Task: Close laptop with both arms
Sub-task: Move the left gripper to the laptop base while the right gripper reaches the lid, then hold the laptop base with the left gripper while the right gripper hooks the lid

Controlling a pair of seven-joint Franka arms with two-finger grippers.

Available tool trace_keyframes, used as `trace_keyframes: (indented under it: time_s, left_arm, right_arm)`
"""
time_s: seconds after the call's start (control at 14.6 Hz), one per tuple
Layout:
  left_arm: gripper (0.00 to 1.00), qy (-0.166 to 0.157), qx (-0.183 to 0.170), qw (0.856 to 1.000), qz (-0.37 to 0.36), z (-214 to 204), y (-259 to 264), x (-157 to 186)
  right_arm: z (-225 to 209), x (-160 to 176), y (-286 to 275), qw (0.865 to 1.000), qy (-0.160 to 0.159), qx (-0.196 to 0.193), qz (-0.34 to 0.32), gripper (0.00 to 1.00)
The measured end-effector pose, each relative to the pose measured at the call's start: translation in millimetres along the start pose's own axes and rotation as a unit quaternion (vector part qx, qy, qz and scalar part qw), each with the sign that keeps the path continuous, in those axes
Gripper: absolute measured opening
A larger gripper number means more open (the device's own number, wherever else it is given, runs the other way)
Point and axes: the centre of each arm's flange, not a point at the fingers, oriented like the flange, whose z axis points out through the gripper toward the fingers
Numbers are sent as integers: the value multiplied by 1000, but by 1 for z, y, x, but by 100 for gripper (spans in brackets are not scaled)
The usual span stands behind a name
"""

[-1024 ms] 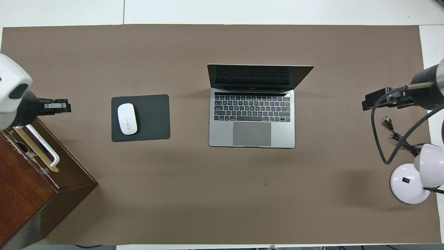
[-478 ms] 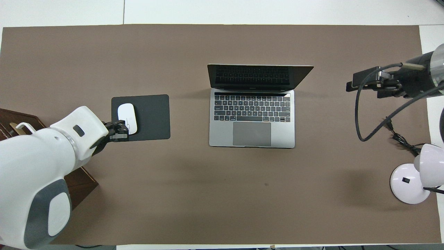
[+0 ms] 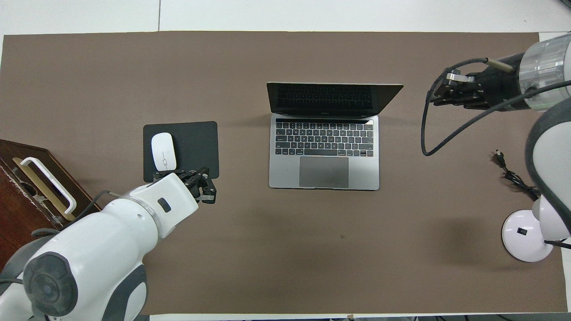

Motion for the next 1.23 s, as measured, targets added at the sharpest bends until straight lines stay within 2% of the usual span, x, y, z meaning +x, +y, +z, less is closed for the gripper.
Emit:
trace_keyframes:
  time_s: [0.07, 0.34, 0.68, 0.96, 1.23]
  left_arm:
    - [1, 9, -5, 1000, 5, 5, 7, -5]
    - [1, 33, -21, 999, 15, 37, 31, -20]
    - [1, 51, -33, 998, 33, 94, 54, -37]
    - [1, 72, -41, 996, 41, 117, 63, -45]
    - [1, 86, -43, 994, 43, 137, 65, -53]
  right_arm:
    - [7, 1, -5, 1000, 3, 3, 2, 1]
    - [34, 10, -16, 1000, 15, 13, -1, 1]
    - [70, 24, -32, 1000, 13, 17, -15, 1]
    - [93, 42, -40, 999, 13, 6, -35, 1]
    - [113, 48, -49, 998, 27, 6, -57, 1]
